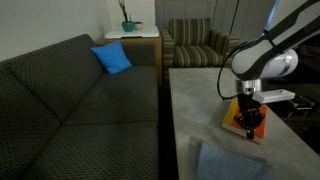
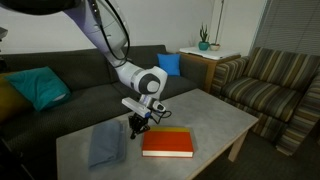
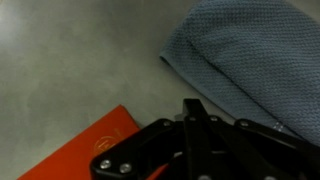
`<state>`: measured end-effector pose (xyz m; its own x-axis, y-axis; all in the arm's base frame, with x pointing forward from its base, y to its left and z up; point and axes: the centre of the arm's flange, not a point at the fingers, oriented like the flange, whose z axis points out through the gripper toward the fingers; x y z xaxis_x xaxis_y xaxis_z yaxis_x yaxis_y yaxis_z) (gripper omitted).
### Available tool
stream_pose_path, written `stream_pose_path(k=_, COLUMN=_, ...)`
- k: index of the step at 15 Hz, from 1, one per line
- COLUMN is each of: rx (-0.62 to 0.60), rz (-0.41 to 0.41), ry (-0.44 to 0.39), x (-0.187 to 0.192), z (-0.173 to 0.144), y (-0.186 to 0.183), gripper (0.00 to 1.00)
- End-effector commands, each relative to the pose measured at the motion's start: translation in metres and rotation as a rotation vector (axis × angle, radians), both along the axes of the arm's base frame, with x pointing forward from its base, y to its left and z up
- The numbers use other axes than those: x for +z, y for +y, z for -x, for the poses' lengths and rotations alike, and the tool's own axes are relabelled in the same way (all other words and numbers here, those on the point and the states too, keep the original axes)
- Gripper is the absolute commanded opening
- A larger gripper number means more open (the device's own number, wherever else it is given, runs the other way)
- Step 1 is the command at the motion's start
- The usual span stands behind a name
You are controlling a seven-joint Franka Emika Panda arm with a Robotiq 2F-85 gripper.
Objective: Move the book backward slightly
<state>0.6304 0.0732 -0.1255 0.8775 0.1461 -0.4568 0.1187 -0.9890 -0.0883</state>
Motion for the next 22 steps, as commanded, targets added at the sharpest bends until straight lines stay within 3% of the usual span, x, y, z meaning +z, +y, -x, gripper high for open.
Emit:
stream_pose_path(k=1, rx=0.057, rz=-0.014, ry=0.016, x=-0.038, z=-0.063, y=0.022, gripper=0.0)
stream_pose_path(k=4, rx=0.044, rz=-0.003, ry=0.039, x=-0.03, z=-0.069, y=0.034, gripper=0.0)
stream_pose_path(k=7, rx=-0.011, rz=-0.046, ry=0.005, x=-0.018, z=-0.076, y=0.043, gripper=0.0)
stream_pose_path(k=10, rx=0.014, rz=-0.077, ry=-0.006, x=-0.006, z=-0.087, y=0.052, gripper=0.0)
stream_pose_path(k=11, rx=0.013, rz=-0.045, ry=-0.024, x=0.033, z=-0.025, y=0.041, gripper=0.01)
stream_pose_path(k=22, rx=0.014, rz=-0.055, ry=-0.032, x=0.037, z=-0.029, y=0.046, gripper=0.01)
